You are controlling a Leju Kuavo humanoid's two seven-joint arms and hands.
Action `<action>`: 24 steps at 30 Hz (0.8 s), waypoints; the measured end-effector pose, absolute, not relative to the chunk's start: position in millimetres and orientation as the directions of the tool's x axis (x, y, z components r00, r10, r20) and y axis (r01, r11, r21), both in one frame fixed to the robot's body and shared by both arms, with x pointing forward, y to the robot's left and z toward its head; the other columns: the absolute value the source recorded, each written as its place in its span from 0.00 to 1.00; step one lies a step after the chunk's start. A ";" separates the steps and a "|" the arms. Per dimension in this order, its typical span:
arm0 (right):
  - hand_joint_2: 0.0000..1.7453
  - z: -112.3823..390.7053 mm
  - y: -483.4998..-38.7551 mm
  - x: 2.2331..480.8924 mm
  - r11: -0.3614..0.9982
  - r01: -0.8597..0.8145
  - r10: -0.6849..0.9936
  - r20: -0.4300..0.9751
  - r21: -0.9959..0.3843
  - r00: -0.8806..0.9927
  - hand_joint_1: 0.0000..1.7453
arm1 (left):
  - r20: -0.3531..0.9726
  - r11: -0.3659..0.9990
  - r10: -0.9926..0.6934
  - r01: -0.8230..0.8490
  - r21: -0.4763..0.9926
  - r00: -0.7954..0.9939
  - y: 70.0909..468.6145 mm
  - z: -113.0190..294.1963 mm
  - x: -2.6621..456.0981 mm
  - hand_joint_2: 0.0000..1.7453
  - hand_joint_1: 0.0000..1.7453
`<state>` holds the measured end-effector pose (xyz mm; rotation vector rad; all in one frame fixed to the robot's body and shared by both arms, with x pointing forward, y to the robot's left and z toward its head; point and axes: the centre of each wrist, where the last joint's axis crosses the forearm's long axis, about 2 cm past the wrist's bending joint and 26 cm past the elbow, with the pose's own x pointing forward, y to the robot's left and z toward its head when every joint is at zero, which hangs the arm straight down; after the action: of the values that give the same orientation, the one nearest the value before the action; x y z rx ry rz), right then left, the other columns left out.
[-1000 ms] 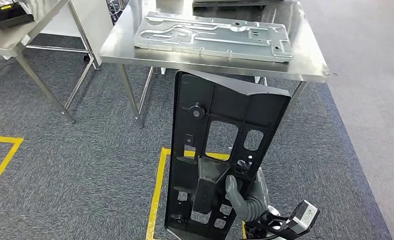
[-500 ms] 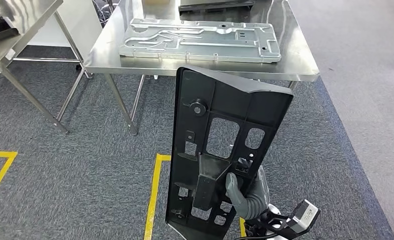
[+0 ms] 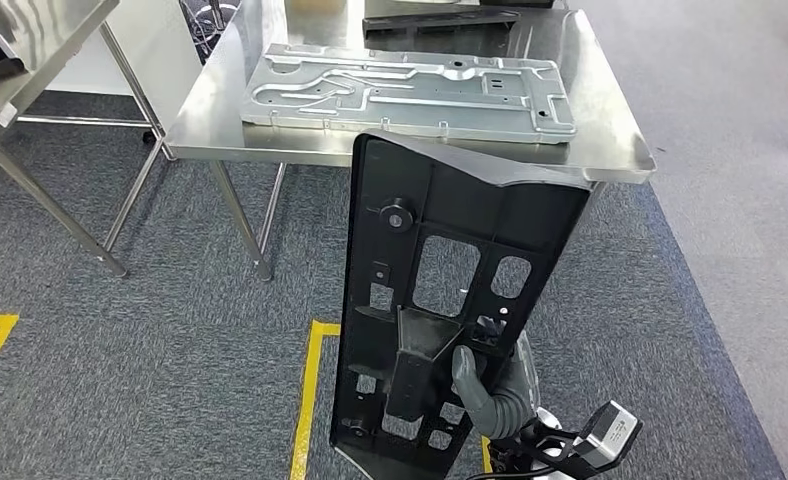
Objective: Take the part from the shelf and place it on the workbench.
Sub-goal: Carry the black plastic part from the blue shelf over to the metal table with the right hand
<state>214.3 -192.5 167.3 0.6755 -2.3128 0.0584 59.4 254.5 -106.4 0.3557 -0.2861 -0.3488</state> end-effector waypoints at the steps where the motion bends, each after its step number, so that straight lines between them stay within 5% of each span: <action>1: 1.00 167.3 -192.5 214.3 0.862 -0.485 -0.453 0.653 0.147 -0.607 1.00 | 0.210 0.880 -0.379 0.280 0.384 0.901 254.2 -106.4 59.3 1.00 0.00; 24: 1.00 167.3 -191.3 214.3 0.863 -0.485 -0.450 0.653 0.142 -0.609 1.00 | 0.200 0.881 -0.377 0.284 0.378 0.905 254.8 -106.9 56.7 1.00 0.00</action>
<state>214.3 -191.3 167.3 0.6728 -2.3152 0.0636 56.7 254.8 -106.9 0.3497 -0.2732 -0.3482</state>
